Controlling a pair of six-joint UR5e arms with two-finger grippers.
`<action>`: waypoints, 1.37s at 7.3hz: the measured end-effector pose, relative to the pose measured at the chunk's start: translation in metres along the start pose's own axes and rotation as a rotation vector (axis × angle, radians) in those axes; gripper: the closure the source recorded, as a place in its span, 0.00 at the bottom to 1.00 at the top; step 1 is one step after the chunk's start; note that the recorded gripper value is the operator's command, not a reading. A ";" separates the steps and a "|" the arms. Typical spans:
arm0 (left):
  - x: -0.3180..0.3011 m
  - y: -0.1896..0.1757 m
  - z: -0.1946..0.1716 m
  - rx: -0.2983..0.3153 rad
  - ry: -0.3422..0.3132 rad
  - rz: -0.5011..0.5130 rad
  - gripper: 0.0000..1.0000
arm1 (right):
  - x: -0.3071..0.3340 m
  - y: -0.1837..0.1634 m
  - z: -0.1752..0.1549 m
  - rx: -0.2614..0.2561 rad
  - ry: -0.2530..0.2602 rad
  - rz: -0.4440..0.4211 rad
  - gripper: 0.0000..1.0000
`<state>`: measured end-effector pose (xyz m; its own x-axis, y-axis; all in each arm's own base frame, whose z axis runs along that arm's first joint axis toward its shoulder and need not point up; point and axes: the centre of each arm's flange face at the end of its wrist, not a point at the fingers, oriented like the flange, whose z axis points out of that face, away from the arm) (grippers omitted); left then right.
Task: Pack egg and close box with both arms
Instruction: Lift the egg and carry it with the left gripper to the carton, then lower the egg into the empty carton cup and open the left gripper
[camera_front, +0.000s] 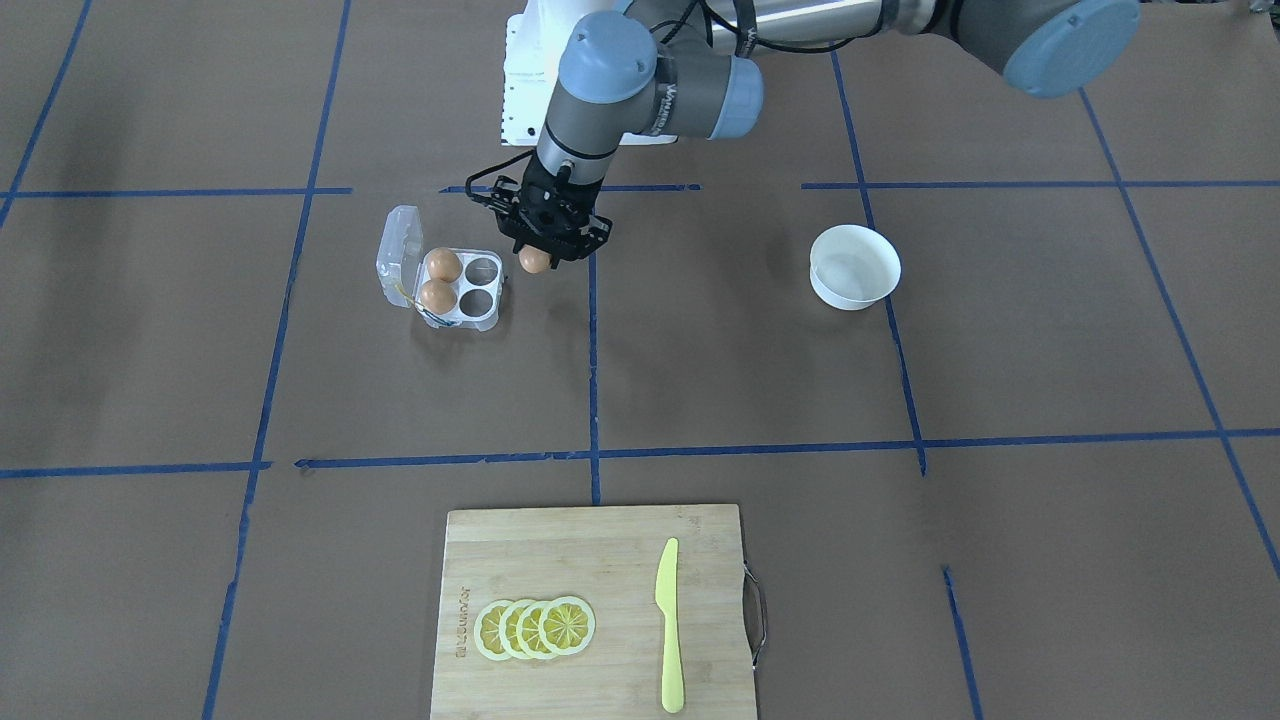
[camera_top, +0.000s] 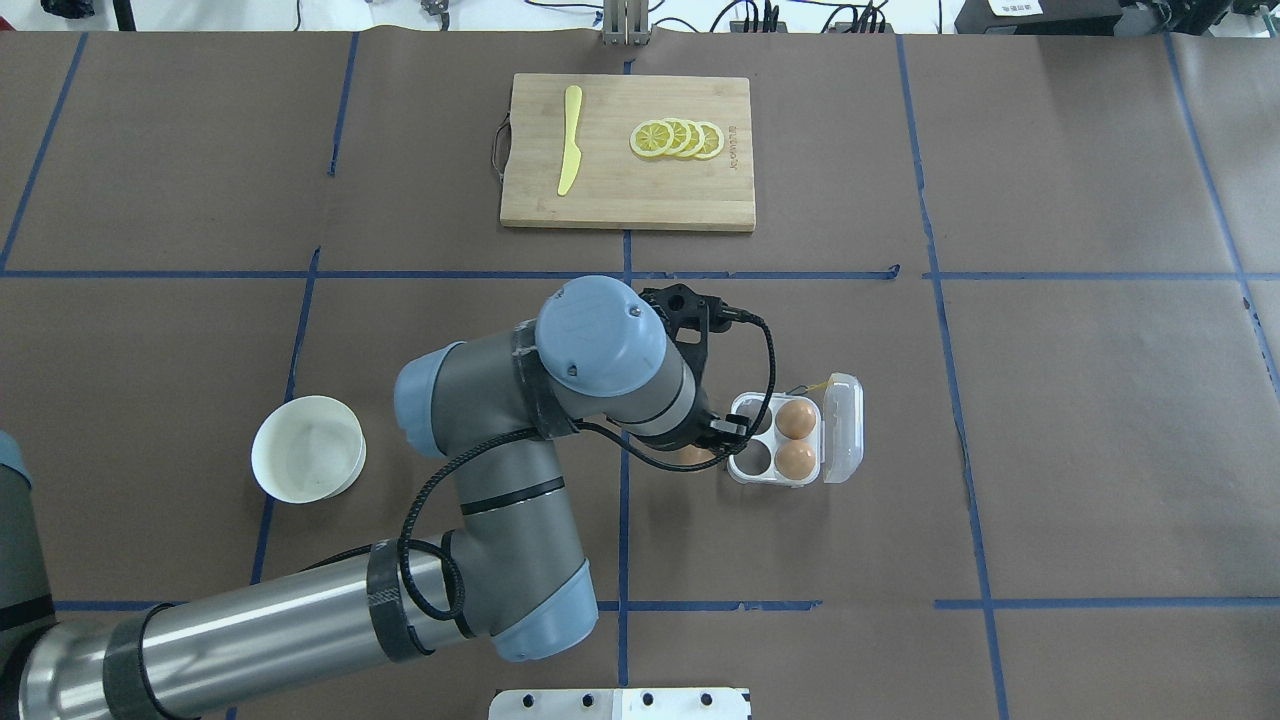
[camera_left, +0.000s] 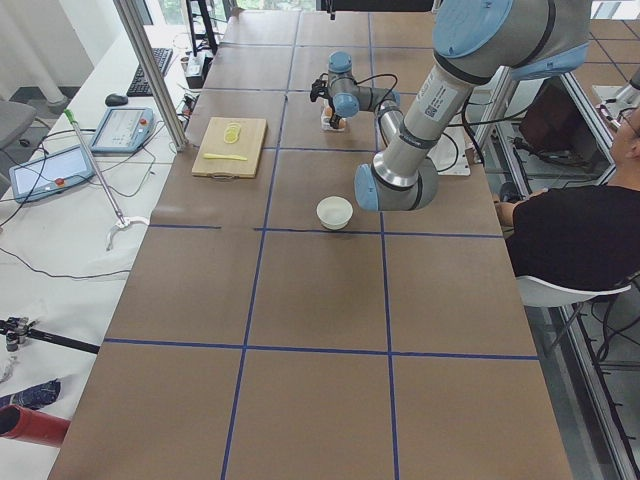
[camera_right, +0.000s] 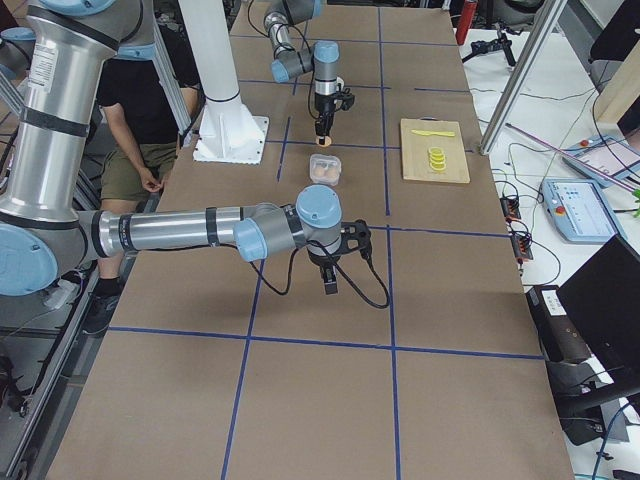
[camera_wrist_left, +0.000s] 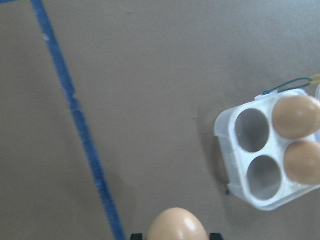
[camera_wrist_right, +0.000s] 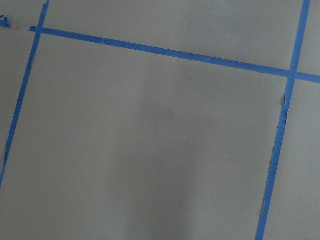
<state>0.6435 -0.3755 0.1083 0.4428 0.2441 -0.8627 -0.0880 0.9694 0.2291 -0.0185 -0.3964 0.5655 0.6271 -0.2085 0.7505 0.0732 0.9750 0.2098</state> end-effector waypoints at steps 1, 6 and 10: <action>0.017 -0.001 0.008 0.008 -0.008 -0.050 1.00 | -0.001 0.000 0.000 -0.001 -0.007 0.000 0.00; 0.053 0.000 0.023 0.040 -0.022 -0.159 0.85 | -0.003 0.001 0.000 -0.004 -0.027 -0.001 0.00; 0.053 0.000 0.024 0.044 -0.023 -0.207 0.38 | -0.003 0.001 0.001 -0.007 -0.031 0.000 0.00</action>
<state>0.6883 -0.3630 0.0732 0.4675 0.0385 -0.8832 0.0462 0.9966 0.0679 -0.0208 -0.3946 0.5640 0.6028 -0.2106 0.7696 0.0790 0.9755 0.2052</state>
